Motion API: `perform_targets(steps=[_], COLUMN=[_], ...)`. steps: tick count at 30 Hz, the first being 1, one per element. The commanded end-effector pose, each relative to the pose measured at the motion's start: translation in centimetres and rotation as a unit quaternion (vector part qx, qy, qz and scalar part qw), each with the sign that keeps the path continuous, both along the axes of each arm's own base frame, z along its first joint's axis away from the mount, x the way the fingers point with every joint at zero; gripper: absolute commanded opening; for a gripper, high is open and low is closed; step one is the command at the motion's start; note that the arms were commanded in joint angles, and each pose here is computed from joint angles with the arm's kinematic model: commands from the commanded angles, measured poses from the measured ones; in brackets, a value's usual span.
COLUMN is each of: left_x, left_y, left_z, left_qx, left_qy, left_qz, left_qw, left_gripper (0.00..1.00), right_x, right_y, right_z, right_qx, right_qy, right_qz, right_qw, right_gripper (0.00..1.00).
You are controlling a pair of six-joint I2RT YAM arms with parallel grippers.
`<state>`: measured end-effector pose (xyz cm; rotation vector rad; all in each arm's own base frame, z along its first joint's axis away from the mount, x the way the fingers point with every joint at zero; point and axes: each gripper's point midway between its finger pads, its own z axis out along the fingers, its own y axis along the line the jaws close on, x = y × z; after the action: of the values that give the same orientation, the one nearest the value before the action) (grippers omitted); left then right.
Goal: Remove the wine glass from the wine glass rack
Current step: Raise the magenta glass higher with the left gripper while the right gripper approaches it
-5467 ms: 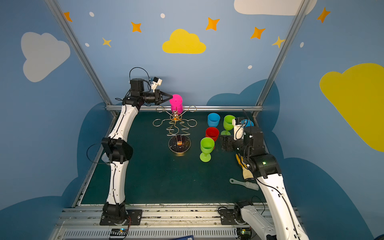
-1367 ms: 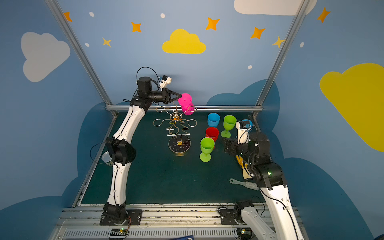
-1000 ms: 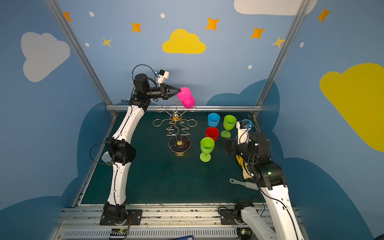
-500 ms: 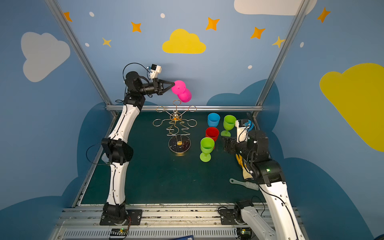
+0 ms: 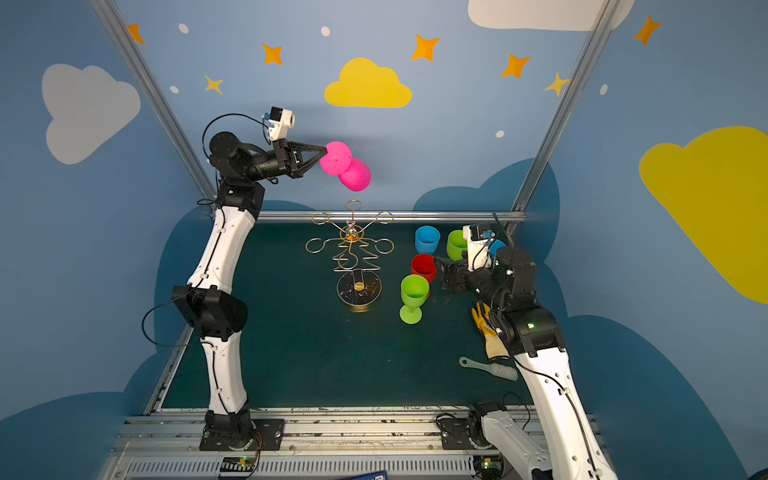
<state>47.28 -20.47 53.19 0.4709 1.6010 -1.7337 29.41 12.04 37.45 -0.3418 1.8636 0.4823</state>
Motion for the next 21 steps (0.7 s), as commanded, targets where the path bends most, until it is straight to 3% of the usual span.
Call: perform_targets(steps=[1,13,21], left_x=[-3.2,-10.9,-15.0], left_y=[0.8,1.5,1.7], left_z=[2.0,4.1,3.0], left_qx=[0.008,0.011,0.016], left_qy=[-0.023,-0.041,-0.030], left_qz=[-0.020,-0.028,-0.024], left_qw=[1.000,0.999,0.999], left_gripper=[0.03,0.03,0.03], right_x=[0.2,-0.6,-1.9], right_y=[2.1,8.8,11.7], right_z=[3.8,7.9,9.9], right_qx=[0.021,-0.013,-0.015], right_qy=[-0.067,-0.171,-0.260], right_qz=[0.054,0.170,0.228], right_qw=[0.996,0.970,0.938], right_gripper=[0.79,0.79,0.81])
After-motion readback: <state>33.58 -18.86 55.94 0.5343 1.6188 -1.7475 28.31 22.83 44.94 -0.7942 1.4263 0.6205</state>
